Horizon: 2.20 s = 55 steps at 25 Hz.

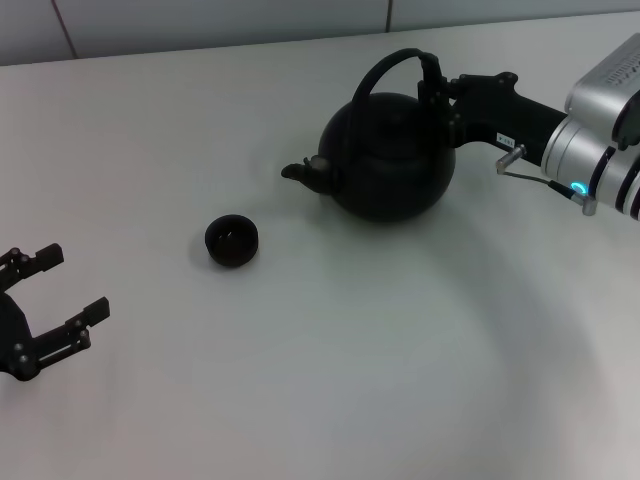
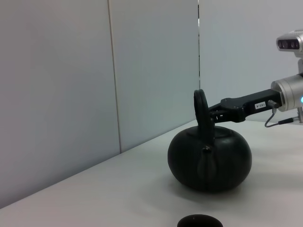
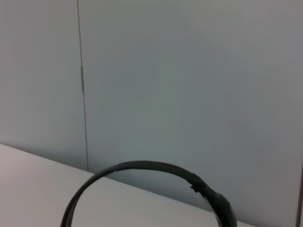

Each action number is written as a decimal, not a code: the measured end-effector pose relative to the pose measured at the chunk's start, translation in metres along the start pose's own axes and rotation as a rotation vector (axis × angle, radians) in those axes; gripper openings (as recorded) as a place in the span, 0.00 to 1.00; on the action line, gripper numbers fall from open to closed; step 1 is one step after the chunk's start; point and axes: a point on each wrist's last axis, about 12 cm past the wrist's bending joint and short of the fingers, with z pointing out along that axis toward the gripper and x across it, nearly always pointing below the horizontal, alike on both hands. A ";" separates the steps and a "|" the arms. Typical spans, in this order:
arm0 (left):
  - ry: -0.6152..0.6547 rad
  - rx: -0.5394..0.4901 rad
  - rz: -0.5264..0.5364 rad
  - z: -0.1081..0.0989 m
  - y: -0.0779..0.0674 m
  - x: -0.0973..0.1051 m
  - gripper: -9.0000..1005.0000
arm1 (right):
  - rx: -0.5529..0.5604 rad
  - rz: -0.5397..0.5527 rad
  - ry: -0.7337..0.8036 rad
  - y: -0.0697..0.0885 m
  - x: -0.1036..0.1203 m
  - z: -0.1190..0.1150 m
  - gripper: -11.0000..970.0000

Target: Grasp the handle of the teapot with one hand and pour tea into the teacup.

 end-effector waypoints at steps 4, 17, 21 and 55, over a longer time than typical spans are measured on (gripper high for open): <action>-0.003 0.000 -0.002 0.000 -0.001 0.000 0.80 | 0.007 0.005 0.012 0.000 0.002 0.000 0.17; -0.008 0.002 -0.003 0.000 -0.001 0.000 0.80 | 0.001 0.013 0.006 0.001 0.003 -0.002 0.42; -0.008 0.003 -0.002 0.000 -0.001 0.000 0.80 | -0.011 0.014 -0.008 0.002 0.003 -0.004 0.51; 0.243 0.303 0.018 0.038 0.079 -0.074 0.80 | -0.587 -0.052 0.248 -0.014 -0.022 -0.076 0.70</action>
